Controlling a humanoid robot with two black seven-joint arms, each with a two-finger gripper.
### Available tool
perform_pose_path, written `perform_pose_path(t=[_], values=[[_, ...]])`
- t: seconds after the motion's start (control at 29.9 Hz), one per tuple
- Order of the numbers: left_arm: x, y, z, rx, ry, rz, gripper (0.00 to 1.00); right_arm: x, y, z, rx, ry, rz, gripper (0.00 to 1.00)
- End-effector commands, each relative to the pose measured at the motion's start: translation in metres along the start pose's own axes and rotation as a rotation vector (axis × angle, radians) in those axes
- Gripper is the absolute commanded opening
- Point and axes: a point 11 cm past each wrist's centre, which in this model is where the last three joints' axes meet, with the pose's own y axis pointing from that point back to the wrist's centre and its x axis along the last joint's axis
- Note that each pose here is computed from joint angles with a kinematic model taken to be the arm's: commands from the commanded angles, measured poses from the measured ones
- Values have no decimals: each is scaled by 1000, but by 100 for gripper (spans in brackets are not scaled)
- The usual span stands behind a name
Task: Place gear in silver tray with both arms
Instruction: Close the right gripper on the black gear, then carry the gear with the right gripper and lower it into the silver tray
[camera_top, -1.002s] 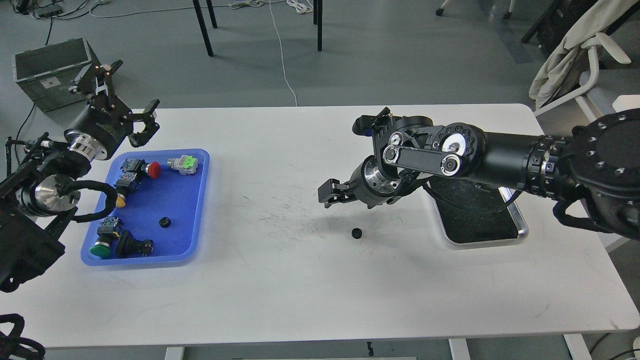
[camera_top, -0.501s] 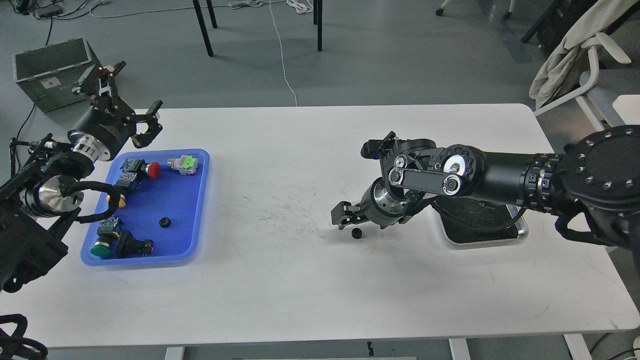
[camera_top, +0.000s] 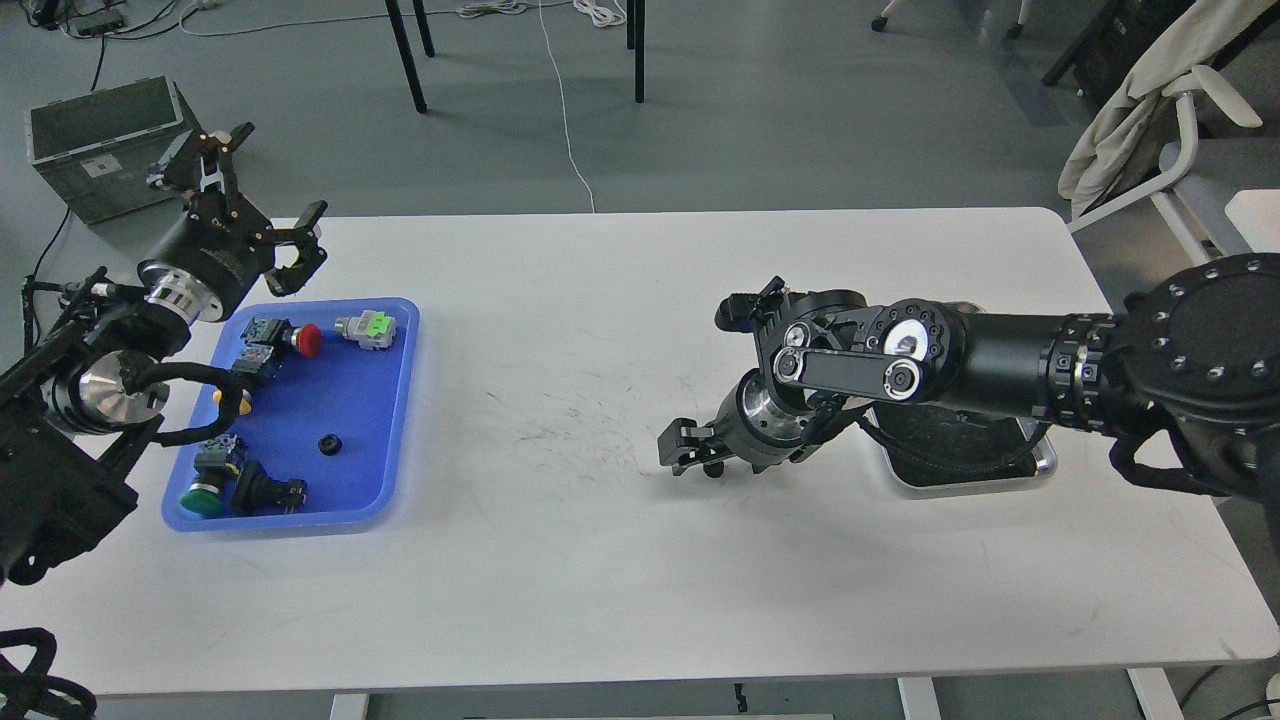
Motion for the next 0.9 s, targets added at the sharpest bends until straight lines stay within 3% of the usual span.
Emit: perform_pose_path(t=[0.0,0.13,0.2,0.27,0.3,0.7,0.87], values=[[0,0,0,-1,0,0,98,0,0,0,-2,2,2,68],[-1,0,0,-1,0,0,98,3,1,1,-7,3,10,43],[-1,0,0,0,0,0,98,4,1,2,-12,8,14,36],[-1,0,0,0,0,0,98,3,1,2,-11,7,13,6],[-1,0,0,-1,0,0,98,4,1,3,-12,5,15,2],[1,1,1,-1,-2,2,98,11,7,0,-14,13,34,1],[1,1,1,0,-3,5,98,45,46,-27,27,48,132,2]])
